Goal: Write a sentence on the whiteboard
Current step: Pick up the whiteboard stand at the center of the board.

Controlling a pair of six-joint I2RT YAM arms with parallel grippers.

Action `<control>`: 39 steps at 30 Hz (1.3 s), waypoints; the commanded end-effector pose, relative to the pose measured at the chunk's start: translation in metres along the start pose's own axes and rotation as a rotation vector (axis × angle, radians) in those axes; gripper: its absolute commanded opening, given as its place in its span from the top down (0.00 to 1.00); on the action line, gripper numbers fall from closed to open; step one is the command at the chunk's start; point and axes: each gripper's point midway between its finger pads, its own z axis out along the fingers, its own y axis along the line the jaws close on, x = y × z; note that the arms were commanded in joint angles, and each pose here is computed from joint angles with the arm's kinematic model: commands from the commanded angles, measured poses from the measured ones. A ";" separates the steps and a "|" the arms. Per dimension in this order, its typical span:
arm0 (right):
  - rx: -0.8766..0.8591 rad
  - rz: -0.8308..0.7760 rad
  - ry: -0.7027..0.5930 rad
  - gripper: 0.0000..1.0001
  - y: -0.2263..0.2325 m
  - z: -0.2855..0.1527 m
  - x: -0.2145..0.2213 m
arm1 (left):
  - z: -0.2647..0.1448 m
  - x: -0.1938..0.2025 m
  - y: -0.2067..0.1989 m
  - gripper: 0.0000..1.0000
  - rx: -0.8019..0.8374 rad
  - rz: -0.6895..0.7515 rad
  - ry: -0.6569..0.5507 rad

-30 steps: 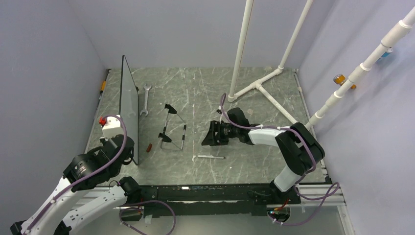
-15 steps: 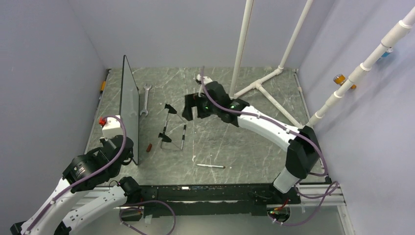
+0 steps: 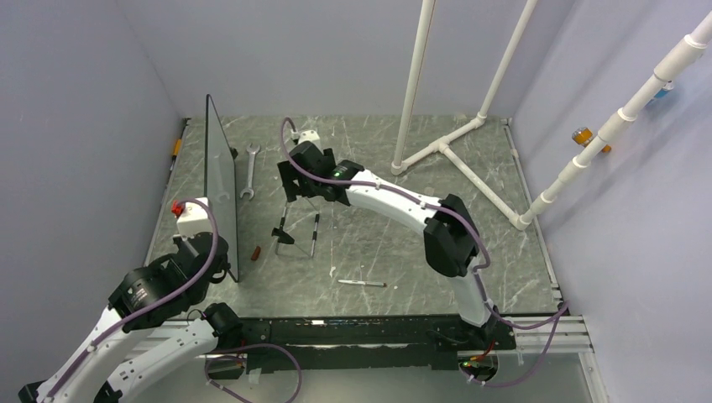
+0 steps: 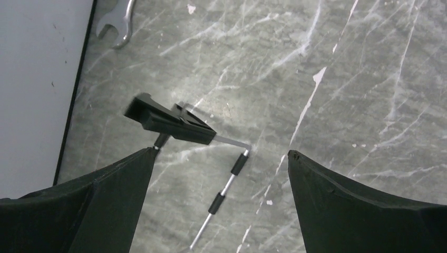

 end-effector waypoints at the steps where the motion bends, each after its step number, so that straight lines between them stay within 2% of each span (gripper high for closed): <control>1: 0.018 -0.030 -0.079 0.00 0.016 -0.010 -0.032 | 0.002 0.001 -0.021 1.00 0.090 -0.076 0.000; 10: 0.022 -0.066 -0.094 0.01 0.037 0.010 -0.031 | 0.002 0.002 -0.023 1.00 0.104 -0.077 -0.005; 13: 0.038 -0.072 -0.109 0.05 0.040 0.019 -0.035 | 0.003 0.002 -0.024 1.00 0.110 -0.079 -0.006; 19: 0.089 -0.082 -0.114 0.25 0.038 0.034 -0.035 | 0.005 0.006 -0.026 1.00 0.118 -0.079 -0.001; 23: 0.094 -0.083 -0.109 0.49 0.037 0.038 -0.030 | 0.006 0.007 -0.027 1.00 0.119 -0.077 0.000; 28: 0.088 -0.071 -0.134 0.72 0.036 0.031 -0.036 | 0.006 0.007 -0.028 1.00 0.123 -0.076 0.000; 33: 0.014 -0.027 -0.216 0.85 0.037 0.007 -0.054 | 0.006 0.007 -0.027 1.00 0.121 -0.075 0.000; 36: -0.111 0.052 -0.280 0.94 0.034 -0.010 -0.066 | 0.006 0.007 -0.027 1.00 0.120 -0.077 -0.002; 39: -0.261 0.165 -0.322 0.98 0.018 -0.018 -0.068 | 0.005 0.006 -0.027 1.00 0.120 -0.079 -0.003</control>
